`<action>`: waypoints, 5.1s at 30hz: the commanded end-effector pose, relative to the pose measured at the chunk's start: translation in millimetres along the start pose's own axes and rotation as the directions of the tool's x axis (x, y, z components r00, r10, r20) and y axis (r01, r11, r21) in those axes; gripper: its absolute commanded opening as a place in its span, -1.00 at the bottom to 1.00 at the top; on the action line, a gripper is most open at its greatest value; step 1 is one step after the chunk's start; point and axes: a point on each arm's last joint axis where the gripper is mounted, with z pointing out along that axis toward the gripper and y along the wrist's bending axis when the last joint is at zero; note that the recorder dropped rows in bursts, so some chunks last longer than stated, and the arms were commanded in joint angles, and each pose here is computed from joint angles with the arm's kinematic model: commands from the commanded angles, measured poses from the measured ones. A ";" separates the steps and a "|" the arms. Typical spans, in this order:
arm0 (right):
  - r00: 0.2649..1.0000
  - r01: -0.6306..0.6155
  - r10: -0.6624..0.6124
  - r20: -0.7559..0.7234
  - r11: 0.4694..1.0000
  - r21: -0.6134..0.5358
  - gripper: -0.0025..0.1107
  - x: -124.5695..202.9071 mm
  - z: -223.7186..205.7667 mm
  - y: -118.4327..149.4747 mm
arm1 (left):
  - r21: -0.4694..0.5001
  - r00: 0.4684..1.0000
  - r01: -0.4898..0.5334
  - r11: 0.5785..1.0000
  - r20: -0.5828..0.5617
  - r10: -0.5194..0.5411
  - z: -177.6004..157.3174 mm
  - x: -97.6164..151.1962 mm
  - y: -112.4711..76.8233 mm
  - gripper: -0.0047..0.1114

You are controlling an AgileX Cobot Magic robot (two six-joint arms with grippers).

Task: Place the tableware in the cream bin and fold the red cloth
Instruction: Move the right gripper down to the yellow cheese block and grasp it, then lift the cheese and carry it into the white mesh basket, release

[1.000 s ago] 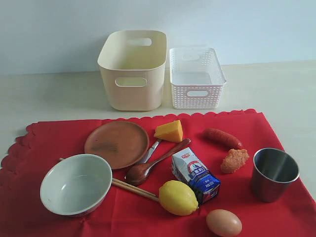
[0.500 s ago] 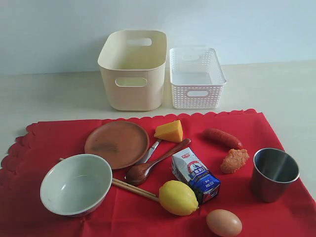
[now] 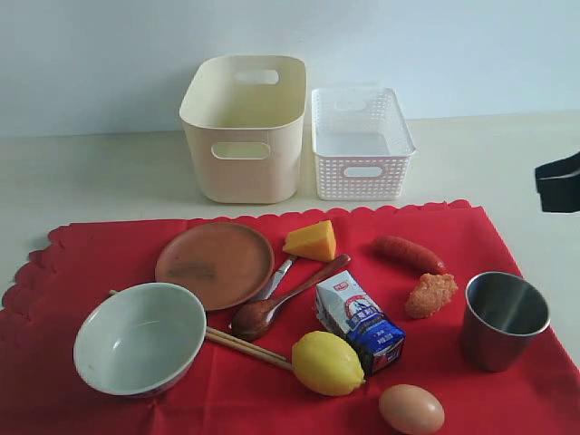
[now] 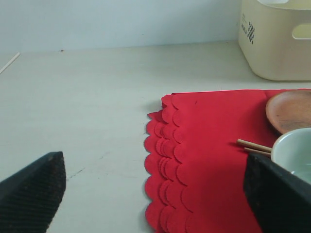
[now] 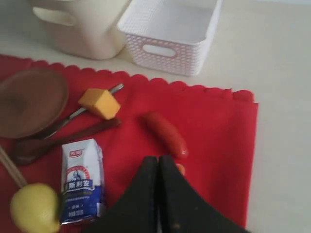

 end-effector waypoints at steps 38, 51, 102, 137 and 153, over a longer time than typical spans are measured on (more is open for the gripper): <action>0.695 0.490 -0.661 -0.282 0.723 -0.487 0.39 -60.3 213.0 52.9 | -0.003 1.000 -0.002 1.000 0.013 0.002 0.0 -0.2 0.1 0.70; 0.661 0.494 -0.685 -0.307 0.705 -0.508 0.39 -61.8 255.9 49.3 | -0.003 1.000 -0.002 1.000 0.013 0.002 0.0 -0.2 0.1 0.70; 0.671 0.485 -0.688 -0.276 0.689 -0.539 -0.96 -97.4 244.4 57.2 | -0.003 1.000 -0.002 1.000 0.013 0.002 0.0 -0.2 0.1 0.70; 0.936 0.325 -0.335 -0.112 0.941 -0.100 -0.96 -171.6 247.6 -20.6 | -0.003 1.000 -0.002 1.000 0.013 0.002 0.0 -0.2 0.1 0.70; 0.946 0.226 -0.231 -0.229 0.973 -0.044 -0.96 -147.1 333.9 -43.1 | -0.003 1.000 -0.002 1.000 0.013 0.002 0.0 -0.2 0.1 0.70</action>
